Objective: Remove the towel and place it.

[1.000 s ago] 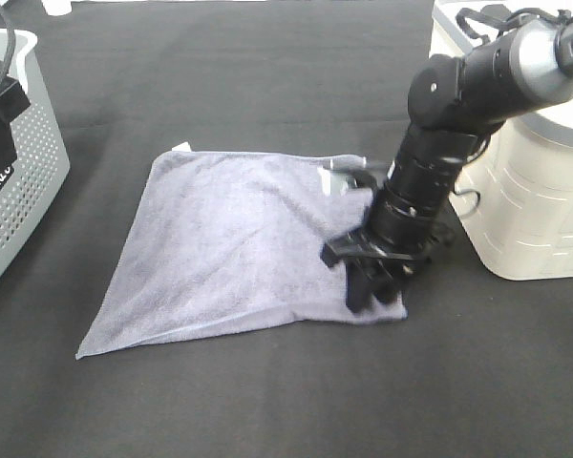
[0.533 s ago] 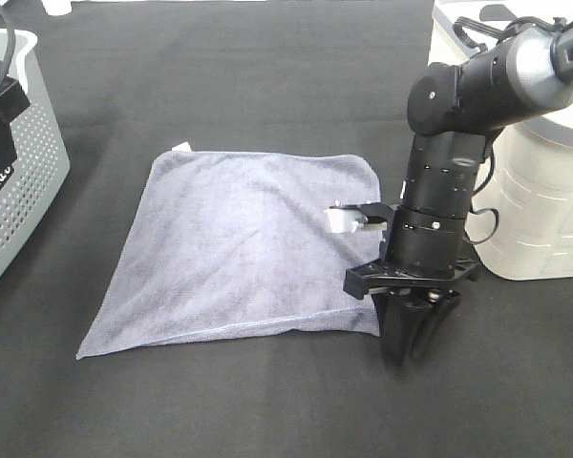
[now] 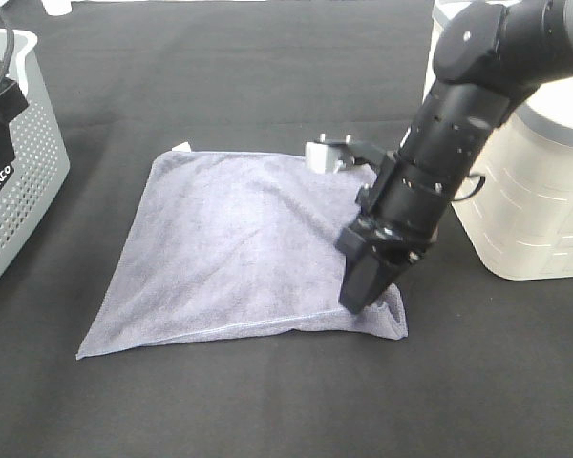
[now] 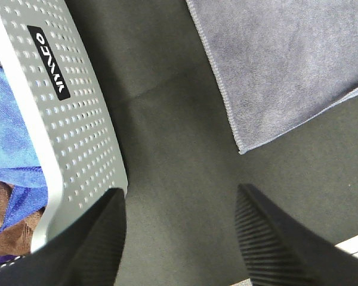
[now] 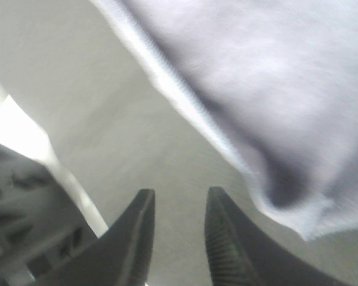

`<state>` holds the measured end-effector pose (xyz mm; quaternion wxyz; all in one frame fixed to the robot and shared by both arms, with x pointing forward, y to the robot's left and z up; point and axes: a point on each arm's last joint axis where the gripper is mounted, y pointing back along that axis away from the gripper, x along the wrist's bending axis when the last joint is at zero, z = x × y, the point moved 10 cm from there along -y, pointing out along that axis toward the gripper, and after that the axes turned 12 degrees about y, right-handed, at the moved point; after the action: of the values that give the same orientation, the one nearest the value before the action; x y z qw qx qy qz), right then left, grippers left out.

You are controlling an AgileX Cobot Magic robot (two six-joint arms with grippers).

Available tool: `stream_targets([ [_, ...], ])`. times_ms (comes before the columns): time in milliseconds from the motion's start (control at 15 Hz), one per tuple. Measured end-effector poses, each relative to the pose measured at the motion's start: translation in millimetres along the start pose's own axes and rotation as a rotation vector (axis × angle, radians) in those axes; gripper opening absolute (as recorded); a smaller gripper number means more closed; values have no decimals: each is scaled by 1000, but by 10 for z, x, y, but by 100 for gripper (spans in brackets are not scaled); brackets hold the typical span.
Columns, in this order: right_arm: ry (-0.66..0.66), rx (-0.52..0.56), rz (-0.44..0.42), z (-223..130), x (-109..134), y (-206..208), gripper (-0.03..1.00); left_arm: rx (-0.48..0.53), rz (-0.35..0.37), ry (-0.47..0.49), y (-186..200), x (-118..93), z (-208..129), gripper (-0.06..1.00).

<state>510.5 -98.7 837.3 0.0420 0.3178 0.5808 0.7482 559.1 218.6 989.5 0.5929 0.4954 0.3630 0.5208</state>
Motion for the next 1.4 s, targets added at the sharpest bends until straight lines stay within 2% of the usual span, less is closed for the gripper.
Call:
stream_targets([
  [133, 58, 21, -10, -107, -25, -100, 34, 0, 0, 0, 0, 0, 0, 53],
  [333, 149, -12, -72, -65, -155, -164, 43, 0, 0, 0, 0, 0, 0, 53],
  [600, 221, -36, -90, -13, -182, -159, 44, 0, 0, -11, 0, 0, 0, 53],
  [733, 236, -49, -115, 10, -171, -76, 46, 0, 0, -16, 0, 0, 0, 53],
  [933, 244, -81, -159, 73, -207, -3, 54, 0, 0, -19, 0, 0, 0, 53],
  [1200, 225, -44, -134, 2, -262, -164, 56, 0, 0, -19, 0, 0, 0, 53],
  [1333, 210, -55, -134, 1, -157, -13, 56, 0, 0, -19, 0, 0, 0, 53],
  [1400, 192, -58, -136, -31, -24, 170, 57, 0, 0, -19, 0, 0, 0, 53],
])
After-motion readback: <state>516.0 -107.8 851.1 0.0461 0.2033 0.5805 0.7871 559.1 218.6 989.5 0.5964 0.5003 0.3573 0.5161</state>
